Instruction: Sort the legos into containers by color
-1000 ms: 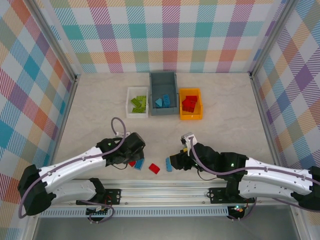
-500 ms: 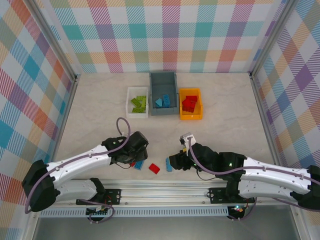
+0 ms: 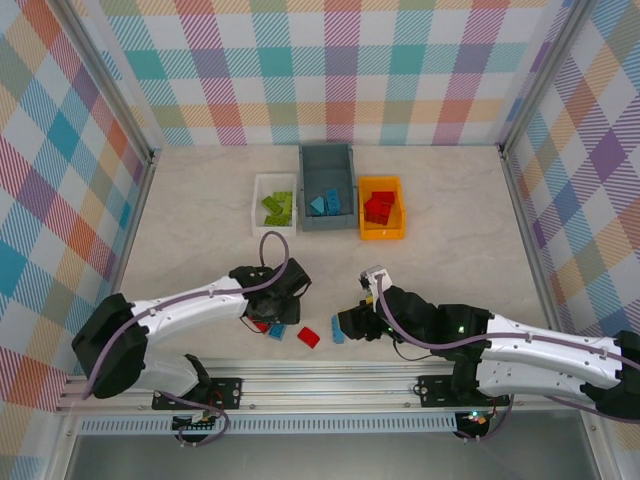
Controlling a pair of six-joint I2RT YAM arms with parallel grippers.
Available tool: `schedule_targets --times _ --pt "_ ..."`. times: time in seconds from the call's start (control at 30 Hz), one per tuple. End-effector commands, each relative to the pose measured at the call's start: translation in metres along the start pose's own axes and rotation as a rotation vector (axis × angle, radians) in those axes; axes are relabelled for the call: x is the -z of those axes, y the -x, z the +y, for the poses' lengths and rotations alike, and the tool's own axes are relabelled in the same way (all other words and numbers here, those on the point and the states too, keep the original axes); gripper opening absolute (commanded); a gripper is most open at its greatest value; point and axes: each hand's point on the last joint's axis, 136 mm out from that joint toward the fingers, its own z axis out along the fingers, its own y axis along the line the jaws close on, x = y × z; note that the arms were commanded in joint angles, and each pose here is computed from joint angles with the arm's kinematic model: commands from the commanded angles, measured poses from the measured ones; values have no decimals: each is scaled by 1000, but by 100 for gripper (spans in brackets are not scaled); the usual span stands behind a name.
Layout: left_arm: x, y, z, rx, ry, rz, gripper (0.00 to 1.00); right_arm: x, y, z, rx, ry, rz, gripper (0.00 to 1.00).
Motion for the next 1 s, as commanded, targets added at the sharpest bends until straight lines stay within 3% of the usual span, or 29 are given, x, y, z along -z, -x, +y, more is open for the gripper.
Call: schedule_targets --times 0.0,0.4,0.7,0.8,0.97 --pt "-4 1 0 -47 0 28 58 0 4 2 -8 4 -23 66" --pt "-22 4 -1 -84 31 49 51 -4 1 4 -13 12 -10 66" --pt "-31 9 -3 -86 46 39 35 -6 1 7 -11 26 -4 66" --pt "-18 20 -3 -73 44 -21 31 -3 7 10 -12 35 -25 67" --pt "29 69 -21 -58 -14 -129 30 8 44 -3 -36 -22 -99 67"
